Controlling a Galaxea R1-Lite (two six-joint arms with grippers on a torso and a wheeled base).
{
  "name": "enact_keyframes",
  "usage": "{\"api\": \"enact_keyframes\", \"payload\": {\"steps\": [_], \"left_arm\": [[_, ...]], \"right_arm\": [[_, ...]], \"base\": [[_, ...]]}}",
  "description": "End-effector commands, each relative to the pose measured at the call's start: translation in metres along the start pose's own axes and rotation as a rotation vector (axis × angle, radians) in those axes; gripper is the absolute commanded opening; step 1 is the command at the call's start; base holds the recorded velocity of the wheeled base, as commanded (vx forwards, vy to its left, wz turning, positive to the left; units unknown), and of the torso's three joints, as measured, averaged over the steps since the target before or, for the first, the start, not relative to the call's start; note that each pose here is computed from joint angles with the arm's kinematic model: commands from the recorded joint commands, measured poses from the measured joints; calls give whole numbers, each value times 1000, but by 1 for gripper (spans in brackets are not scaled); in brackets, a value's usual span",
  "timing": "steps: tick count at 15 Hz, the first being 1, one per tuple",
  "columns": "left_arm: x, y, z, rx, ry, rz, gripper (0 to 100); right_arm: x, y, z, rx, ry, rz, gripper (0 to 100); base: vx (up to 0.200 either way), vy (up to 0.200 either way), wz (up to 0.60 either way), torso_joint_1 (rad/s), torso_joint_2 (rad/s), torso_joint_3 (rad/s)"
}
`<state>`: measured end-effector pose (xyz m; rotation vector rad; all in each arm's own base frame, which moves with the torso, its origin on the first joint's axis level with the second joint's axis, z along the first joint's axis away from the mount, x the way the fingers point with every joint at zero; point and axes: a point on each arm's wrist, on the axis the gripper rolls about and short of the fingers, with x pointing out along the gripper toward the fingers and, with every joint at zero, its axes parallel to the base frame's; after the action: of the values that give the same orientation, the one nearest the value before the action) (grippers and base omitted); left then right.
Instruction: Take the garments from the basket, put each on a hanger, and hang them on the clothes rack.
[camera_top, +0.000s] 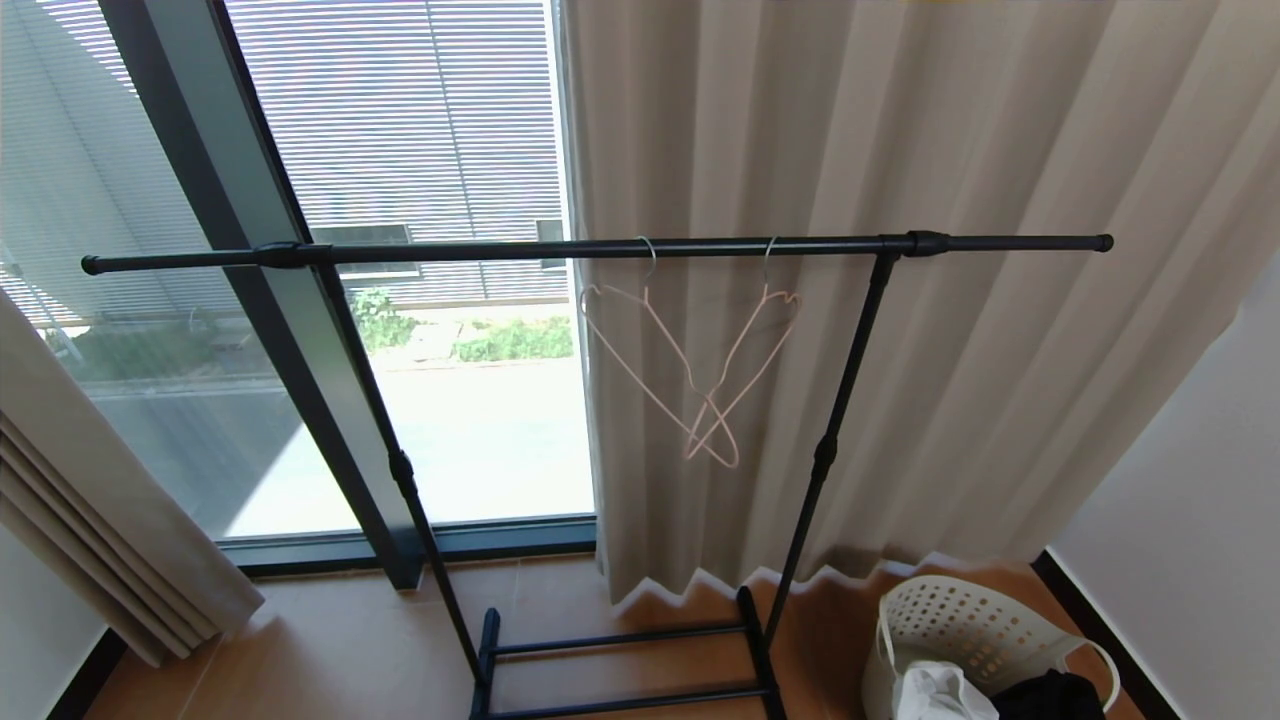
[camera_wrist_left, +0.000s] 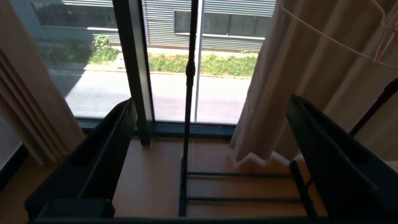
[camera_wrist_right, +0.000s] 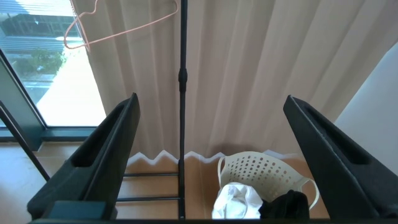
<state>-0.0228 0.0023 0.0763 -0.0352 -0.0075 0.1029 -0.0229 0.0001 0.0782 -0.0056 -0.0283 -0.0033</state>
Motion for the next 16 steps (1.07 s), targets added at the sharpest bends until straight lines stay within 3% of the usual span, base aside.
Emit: {"api": "enact_keyframes", "payload": {"steps": [1, 16], "left_arm": [[0, 0, 0, 0, 0, -2, 100], [0, 0, 0, -5, 0, -5, 100]], "right_arm": [[0, 0, 0, -1, 1, 2, 100], [0, 0, 0, 1, 2, 2, 100]], "base": [[0, 0, 0, 0, 0, 0], [0, 0, 0, 0, 0, 0]]}}
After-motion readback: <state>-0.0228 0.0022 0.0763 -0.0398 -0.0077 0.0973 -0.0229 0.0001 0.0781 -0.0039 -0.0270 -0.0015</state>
